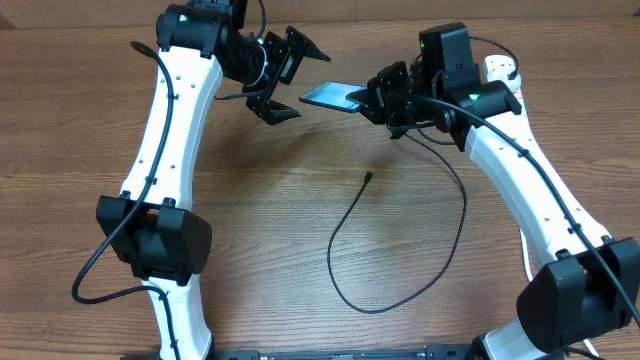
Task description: Plug charger to phone and switch on socket
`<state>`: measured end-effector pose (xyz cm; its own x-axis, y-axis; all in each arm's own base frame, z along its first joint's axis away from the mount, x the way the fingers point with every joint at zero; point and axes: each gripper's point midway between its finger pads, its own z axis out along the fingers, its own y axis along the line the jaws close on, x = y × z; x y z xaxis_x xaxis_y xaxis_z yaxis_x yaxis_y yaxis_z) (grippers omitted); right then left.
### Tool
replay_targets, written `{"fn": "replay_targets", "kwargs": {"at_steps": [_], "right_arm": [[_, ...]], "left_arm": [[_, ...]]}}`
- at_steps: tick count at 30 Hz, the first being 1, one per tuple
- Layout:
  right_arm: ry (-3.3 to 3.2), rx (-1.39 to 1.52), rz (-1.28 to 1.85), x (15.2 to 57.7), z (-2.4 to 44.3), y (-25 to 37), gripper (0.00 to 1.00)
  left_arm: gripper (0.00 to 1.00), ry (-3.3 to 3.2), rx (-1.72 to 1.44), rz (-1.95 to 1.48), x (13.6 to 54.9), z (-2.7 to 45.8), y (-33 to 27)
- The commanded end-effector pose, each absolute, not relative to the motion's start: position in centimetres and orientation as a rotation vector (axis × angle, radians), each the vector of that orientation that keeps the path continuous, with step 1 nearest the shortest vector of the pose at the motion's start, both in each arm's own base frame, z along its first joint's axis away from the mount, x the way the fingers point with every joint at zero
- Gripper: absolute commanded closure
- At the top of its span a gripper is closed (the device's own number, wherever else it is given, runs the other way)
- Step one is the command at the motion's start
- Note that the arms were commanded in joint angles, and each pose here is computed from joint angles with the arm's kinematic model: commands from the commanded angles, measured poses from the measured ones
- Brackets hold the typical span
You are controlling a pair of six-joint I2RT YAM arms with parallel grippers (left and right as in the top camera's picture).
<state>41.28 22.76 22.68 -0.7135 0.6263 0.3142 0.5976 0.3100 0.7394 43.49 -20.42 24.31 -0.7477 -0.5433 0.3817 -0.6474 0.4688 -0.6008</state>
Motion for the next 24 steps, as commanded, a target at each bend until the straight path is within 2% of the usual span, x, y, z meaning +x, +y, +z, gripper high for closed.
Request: {"fn": "replay_targets", "kwargs": {"at_steps": [1, 15, 24], "right_arm": [[2.51, 1.103, 1.475, 41.2, 24.4, 23.5, 0.96], [2.432, 1.534, 1.566, 41.1, 24.7, 23.8, 0.96], [2.407, 1.402, 1.701, 41.5, 26.8, 25.6, 0.96]], "left_arm": [[0.02, -2.543, 1.033, 1.148, 43.2, 24.2, -21.0], [0.05, -2.501, 1.111, 1.164, 43.9, 24.4, -21.4], [0.07, -2.472, 1.187, 1.121, 43.8, 24.1, -21.7]]}}
